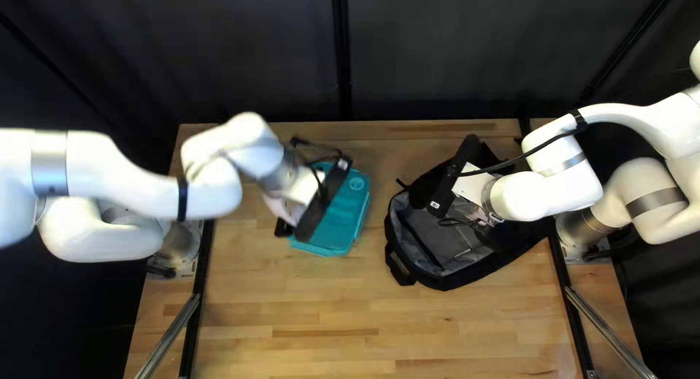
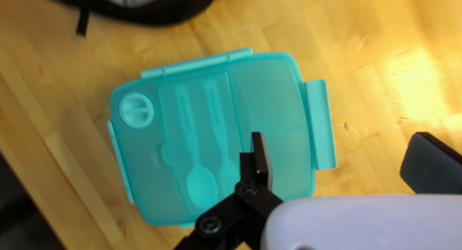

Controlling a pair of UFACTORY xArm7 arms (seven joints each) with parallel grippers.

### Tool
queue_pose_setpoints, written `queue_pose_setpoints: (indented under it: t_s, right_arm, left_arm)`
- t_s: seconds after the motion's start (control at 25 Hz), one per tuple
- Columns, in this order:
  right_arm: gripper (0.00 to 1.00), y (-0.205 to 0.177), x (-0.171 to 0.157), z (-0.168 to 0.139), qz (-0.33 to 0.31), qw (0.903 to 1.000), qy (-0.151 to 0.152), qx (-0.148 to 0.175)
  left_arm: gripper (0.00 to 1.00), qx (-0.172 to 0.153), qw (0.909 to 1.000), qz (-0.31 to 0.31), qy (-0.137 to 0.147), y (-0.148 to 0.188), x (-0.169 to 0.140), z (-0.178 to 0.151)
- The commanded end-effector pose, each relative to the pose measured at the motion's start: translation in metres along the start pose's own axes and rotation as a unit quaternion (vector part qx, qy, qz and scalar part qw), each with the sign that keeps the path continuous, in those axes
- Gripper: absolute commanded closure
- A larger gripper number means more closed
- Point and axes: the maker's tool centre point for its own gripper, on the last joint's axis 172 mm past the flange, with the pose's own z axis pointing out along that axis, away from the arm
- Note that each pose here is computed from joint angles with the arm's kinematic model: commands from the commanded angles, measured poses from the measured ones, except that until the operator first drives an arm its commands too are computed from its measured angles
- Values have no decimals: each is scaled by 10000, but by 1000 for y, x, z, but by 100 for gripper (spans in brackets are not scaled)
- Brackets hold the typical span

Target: Remove a lunch box from a kids backpack

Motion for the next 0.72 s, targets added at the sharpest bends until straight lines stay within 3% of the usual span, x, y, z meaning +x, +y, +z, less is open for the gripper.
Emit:
queue_pose_setpoints:
  t_s: [0.04, 0.16, 0.48, 0.52, 0.72]
  right_arm:
    - [100, 0, 0, 0, -10, 10000, 9, 0]
    - [100, 1, 0, -1, -16, 10000, 15, -1]
    - [100, -3, 3, -4, -68, 10000, 18, 8]
    - [0, -5, 5, -7, -97, 10000, 18, 1]
    - [0, 0, 9, -31, -186, 9998, 68, -14]
  left_arm:
    - [0, -255, 9979, 194, 562, 4, 57, -40]
    - [0, -249, 9963, 276, 776, 7, 82, -55]
    - [0, -239, 9957, 307, 841, 7, 86, -55]
    - [0, -239, 9957, 307, 841, 7, 86, -55]
    - [0, -239, 9957, 307, 841, 7, 86, -55]
